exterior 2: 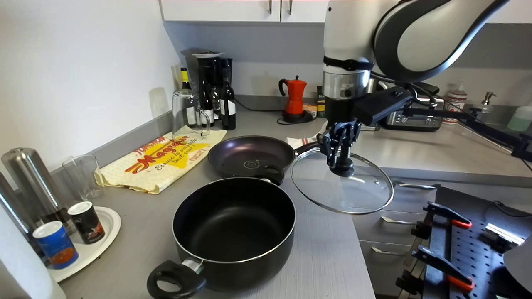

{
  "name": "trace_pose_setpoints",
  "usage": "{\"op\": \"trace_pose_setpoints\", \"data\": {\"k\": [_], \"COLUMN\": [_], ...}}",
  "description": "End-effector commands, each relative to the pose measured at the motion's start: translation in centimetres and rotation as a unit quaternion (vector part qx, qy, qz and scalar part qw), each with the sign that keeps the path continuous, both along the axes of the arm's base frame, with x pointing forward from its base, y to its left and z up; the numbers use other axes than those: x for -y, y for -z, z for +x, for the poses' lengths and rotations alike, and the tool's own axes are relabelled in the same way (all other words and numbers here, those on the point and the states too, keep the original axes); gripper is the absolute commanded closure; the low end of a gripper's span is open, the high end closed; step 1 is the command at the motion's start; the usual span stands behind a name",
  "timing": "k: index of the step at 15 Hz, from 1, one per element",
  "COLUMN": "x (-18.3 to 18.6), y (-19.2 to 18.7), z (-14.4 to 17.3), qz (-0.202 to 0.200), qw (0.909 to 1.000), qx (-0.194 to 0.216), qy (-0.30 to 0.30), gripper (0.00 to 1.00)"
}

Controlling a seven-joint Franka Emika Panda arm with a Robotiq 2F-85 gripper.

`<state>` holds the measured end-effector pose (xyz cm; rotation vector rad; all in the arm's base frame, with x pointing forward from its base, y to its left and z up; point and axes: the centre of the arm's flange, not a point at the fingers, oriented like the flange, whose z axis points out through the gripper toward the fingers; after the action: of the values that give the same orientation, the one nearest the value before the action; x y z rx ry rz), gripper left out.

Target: Put the glass lid on the black pot.

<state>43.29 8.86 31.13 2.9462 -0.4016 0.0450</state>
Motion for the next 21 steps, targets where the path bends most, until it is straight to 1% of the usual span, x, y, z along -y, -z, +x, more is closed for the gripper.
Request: {"op": "trace_pose_setpoints", "data": {"k": [1,4,10,16,21], "x": [-1.1,-2.1,-3.9,-6.0,-8.1], "y": [-3.0,-4.0,-5.0,-6.0,-6.0], "z": [-1.9,-2.2,-0.5,2.3,5.8], "qz": [-0.021,-0.029,-0.043,-0.054,-0.06], "qw": [0.9996,0.9991,0.9982,0.9967,0.9953], "qx": [0.018,0.022,0.017,0.016,0.009], "qy": [-0.008,-0.02,-0.039,-0.059,-0.075], "gripper": [0.77,0.77,0.77,0.77,0.77]}}
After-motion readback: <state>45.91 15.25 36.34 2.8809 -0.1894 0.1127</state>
